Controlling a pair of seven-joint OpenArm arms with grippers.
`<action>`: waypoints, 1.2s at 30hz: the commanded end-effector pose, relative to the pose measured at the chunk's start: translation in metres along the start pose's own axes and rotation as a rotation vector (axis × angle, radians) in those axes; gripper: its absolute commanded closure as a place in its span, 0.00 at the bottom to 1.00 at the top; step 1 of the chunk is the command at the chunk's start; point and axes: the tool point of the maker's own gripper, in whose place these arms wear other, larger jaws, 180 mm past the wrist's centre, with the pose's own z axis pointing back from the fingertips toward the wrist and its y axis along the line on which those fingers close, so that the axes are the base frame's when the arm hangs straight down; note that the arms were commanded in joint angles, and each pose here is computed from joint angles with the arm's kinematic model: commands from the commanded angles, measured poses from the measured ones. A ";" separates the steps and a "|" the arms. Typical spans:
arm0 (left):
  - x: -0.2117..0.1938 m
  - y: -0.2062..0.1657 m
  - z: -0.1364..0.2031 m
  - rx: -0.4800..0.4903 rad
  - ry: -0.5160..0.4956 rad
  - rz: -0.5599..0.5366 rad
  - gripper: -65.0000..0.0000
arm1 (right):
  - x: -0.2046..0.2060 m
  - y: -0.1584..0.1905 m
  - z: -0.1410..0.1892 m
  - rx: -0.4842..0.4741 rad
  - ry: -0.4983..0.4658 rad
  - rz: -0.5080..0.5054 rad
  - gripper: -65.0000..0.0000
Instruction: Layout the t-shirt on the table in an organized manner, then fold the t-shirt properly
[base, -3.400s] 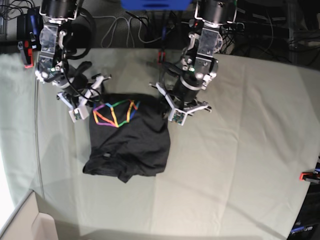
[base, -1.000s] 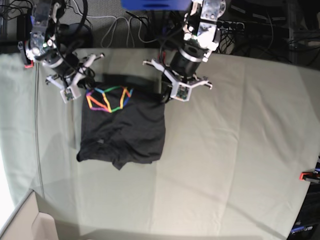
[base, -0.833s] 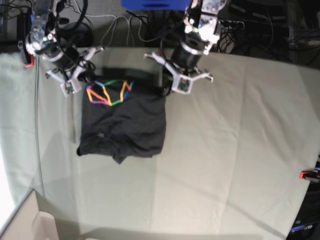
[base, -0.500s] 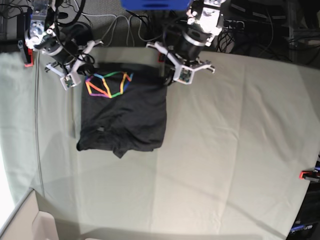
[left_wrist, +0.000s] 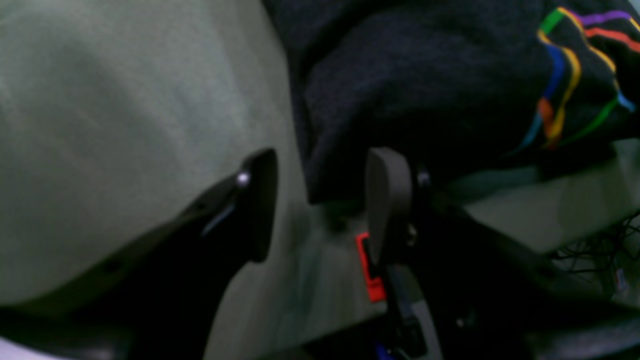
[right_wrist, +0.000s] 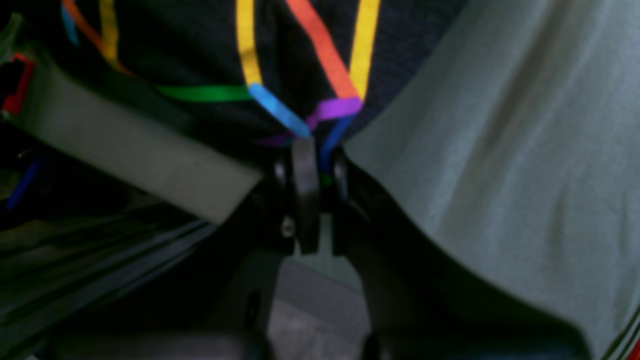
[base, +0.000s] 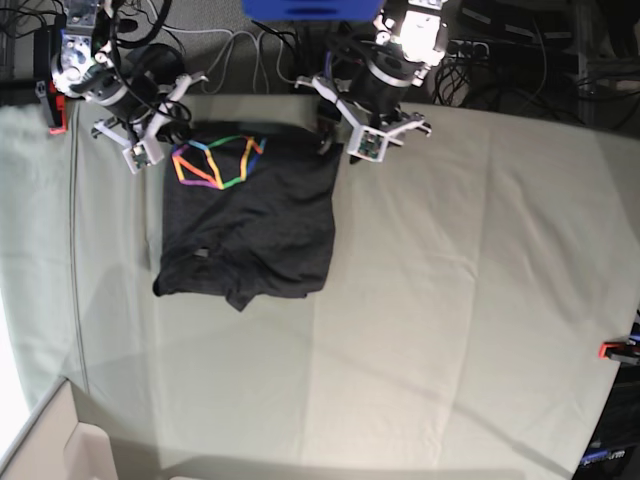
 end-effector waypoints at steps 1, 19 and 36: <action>0.007 -0.003 0.003 -0.001 -0.034 0.012 0.55 | 0.007 -0.003 0.004 -0.004 -0.031 0.008 0.98; 0.027 0.050 0.062 0.134 -0.083 -0.067 0.54 | -0.008 -0.024 0.049 -0.200 -0.082 -0.191 0.47; -0.116 0.101 0.131 0.213 0.306 -0.073 0.55 | -0.096 0.002 0.065 -0.188 0.109 -0.320 0.56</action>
